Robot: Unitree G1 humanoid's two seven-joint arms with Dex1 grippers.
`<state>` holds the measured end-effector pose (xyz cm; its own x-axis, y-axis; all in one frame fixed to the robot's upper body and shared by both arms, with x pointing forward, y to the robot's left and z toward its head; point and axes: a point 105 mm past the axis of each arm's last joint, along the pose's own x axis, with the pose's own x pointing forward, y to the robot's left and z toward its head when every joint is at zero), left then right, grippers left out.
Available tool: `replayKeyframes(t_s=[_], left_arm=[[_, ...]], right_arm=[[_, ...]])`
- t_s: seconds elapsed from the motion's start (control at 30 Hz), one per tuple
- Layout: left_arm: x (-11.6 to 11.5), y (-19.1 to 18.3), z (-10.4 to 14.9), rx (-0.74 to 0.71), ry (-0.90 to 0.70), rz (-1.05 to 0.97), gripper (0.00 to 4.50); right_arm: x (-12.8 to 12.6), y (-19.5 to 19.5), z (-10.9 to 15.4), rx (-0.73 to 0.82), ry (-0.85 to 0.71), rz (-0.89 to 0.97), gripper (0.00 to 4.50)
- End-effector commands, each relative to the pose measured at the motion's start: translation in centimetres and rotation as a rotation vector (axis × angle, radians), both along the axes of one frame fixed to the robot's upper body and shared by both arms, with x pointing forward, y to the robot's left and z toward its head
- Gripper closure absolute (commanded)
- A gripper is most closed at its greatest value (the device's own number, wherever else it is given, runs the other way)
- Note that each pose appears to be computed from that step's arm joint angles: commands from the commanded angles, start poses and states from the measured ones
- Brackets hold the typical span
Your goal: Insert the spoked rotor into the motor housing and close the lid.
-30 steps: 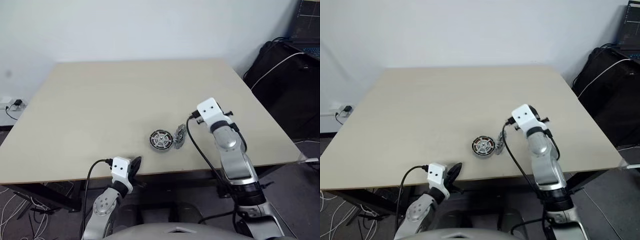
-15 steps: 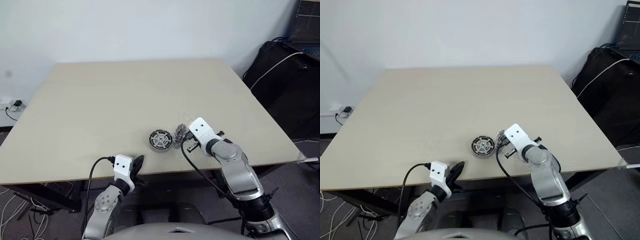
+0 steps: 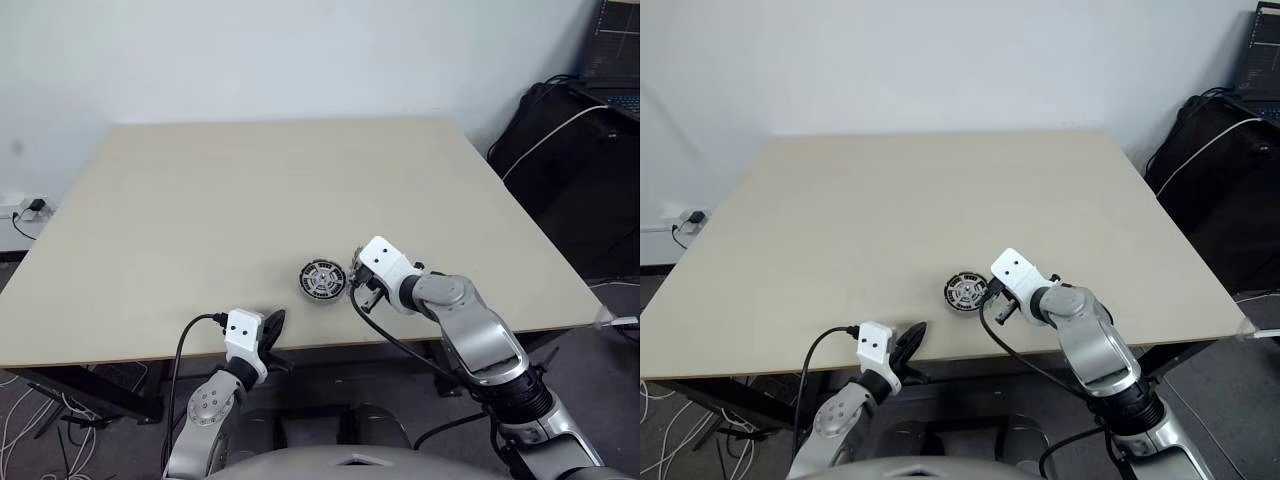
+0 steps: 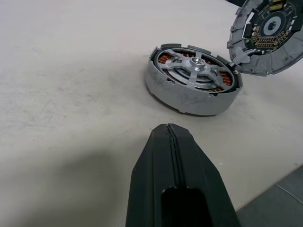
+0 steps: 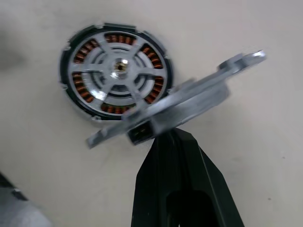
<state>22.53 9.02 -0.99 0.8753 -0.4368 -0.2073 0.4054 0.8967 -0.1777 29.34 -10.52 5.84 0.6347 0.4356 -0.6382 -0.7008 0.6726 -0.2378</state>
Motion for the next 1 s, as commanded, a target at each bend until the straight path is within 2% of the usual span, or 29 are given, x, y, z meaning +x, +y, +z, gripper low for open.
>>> replayKeyframes(t_s=[0.03, 0.33, 0.8, 0.87, 0.97, 1.0], left_arm=[[0.4, -0.1, 1.3, -0.013, -0.055, 0.000, 4.50], [0.4, -0.3, 1.3, -0.014, -0.053, -0.008, 4.50], [0.3, 0.1, 1.4, -0.008, -0.055, 0.011, 4.50], [0.3, 0.2, 1.4, -0.007, -0.056, 0.013, 4.50], [0.3, 0.2, 1.4, -0.006, -0.056, 0.013, 4.50], [0.3, 0.2, 1.4, -0.005, -0.057, 0.013, 4.50]], right_arm=[[0.8, 1.5, 2.7, 0.087, -0.088, 0.029, 4.48], [2.1, 3.3, 2.0, 0.143, -0.071, 0.011, 4.48], [2.4, 5.5, -2.8, 0.158, 0.070, 0.019, 4.48], [2.4, 5.3, -2.6, 0.170, 0.052, 0.027, 4.48], [2.6, 5.5, -0.7, 0.247, -0.016, 0.081, 4.48], [2.5, 5.6, 0.1, 0.295, -0.036, 0.107, 4.31]])
